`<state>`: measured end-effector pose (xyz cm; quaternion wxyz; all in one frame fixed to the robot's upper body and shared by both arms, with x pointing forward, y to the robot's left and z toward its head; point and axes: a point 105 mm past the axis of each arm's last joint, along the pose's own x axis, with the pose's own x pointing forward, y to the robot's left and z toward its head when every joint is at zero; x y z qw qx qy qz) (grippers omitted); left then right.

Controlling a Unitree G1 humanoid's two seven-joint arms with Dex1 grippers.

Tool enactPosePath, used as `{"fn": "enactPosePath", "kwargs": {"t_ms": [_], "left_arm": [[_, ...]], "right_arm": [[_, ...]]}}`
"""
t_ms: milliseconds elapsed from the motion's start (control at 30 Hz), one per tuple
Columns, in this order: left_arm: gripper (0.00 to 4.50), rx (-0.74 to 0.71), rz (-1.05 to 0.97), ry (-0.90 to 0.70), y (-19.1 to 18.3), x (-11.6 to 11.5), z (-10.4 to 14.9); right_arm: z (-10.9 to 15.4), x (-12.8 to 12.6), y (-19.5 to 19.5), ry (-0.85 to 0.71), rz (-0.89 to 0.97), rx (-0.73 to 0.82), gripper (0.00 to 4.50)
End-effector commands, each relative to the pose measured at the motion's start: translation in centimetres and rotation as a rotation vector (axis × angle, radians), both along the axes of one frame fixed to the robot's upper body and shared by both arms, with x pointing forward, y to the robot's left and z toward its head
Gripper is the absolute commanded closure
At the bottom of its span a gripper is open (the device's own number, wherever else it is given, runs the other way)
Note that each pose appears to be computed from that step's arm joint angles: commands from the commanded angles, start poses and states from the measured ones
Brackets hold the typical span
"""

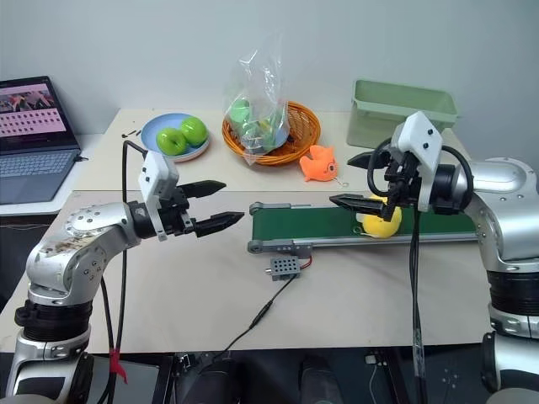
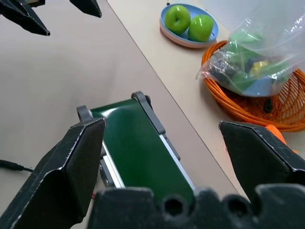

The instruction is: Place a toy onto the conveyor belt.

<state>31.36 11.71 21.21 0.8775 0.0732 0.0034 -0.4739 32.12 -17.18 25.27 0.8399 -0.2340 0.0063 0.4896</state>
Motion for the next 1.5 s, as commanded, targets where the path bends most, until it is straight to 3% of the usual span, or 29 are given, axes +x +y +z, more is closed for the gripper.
{"fn": "enactPosePath", "kwargs": {"t_ms": [33,1500], "left_arm": [[0.08,-0.023,0.021,-0.067,0.5,-0.1,2.1],[0.08,-0.067,0.148,-0.078,1.9,-0.3,3.0]], "right_arm": [[1.4,0.0,0.2,-0.054,0.017,0.019,0.00],[1.7,1.2,1.0,-0.053,0.047,0.074,0.00]]}}
